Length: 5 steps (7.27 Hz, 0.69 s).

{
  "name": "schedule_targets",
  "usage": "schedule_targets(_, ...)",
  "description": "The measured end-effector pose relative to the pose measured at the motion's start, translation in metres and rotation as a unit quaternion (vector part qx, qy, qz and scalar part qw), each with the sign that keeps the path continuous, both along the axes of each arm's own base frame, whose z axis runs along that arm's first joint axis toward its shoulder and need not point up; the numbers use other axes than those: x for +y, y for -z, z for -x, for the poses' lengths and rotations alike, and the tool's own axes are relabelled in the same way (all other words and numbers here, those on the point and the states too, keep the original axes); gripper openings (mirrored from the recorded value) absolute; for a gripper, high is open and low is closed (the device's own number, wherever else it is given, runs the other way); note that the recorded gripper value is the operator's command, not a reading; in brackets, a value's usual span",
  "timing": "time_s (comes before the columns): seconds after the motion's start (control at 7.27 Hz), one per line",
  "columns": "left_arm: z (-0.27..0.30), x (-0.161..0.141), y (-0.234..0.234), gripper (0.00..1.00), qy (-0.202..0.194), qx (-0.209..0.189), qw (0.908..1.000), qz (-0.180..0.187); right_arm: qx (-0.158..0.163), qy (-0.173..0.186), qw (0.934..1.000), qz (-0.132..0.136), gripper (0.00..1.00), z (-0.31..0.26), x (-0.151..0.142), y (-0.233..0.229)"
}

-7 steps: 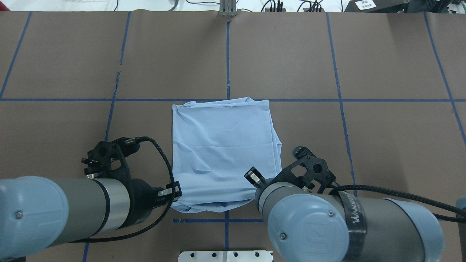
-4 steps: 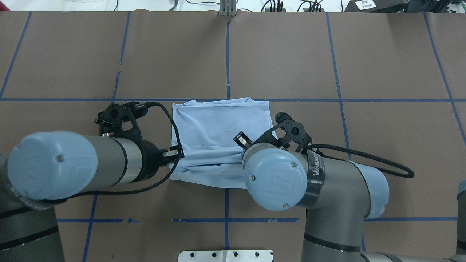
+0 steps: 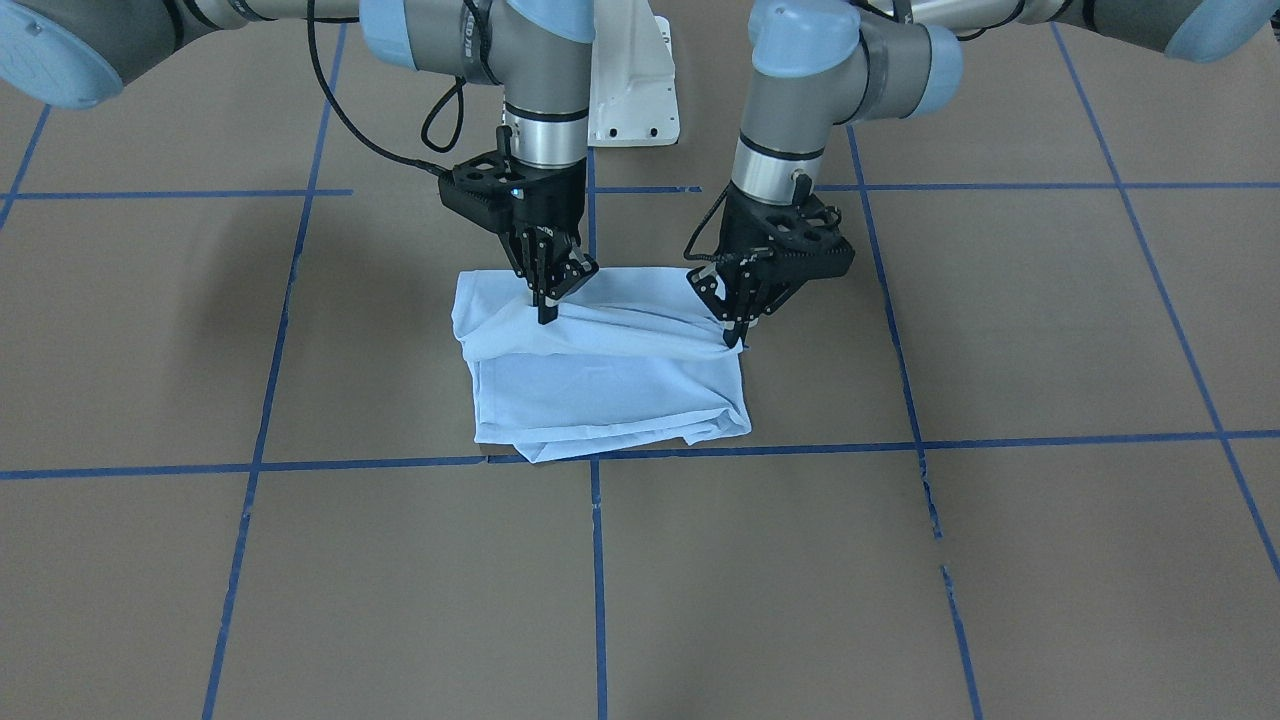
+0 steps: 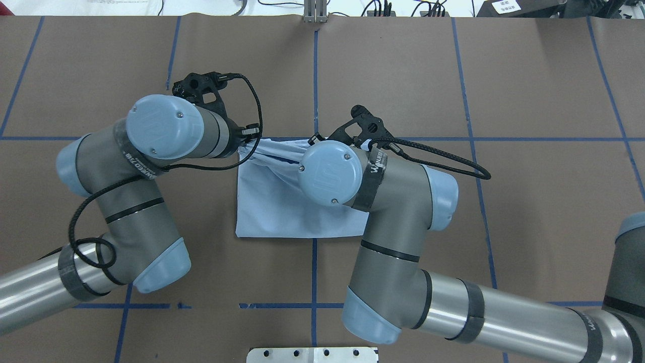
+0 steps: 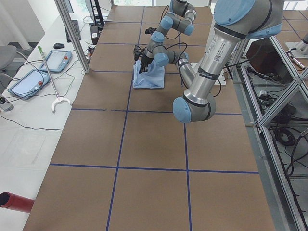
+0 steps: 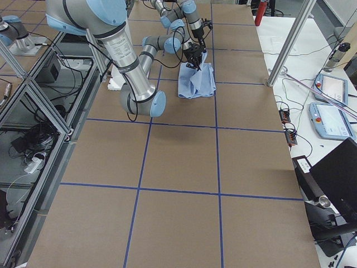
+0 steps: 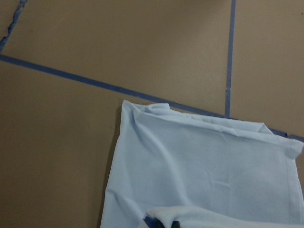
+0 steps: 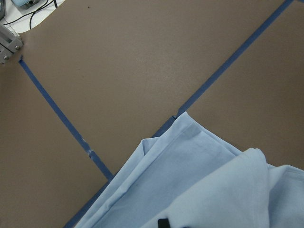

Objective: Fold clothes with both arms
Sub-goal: 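Fold the near edge with both grippers toward the far edge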

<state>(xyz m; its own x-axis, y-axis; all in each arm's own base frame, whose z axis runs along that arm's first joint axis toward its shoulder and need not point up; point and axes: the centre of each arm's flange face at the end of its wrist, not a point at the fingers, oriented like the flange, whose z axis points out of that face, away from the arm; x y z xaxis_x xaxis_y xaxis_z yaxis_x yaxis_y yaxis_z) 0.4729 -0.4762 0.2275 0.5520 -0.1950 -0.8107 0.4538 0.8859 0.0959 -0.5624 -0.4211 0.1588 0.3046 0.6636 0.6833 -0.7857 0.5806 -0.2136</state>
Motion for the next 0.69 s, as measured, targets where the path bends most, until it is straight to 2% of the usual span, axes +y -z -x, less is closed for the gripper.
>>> schedule_targets(0.28,-0.029,-0.028,-0.023,0.00,0.000,-0.017,0.9999,0.000,0.010,-0.002,0.9999,-0.004,0.00,0.027,-0.027,-0.022)
schedule_targets(0.55,-0.046,-0.040,-0.045,0.00,-0.003,-0.031,0.9995,0.002,0.025,0.001,0.9997,-0.005,0.00,0.035,-0.042,-0.038)
schedule_targets(0.69,-0.050,-0.043,-0.052,0.61,-0.005,-0.037,0.9993,0.002,0.032,0.004,0.9994,-0.008,0.68,0.036,-0.046,-0.042)
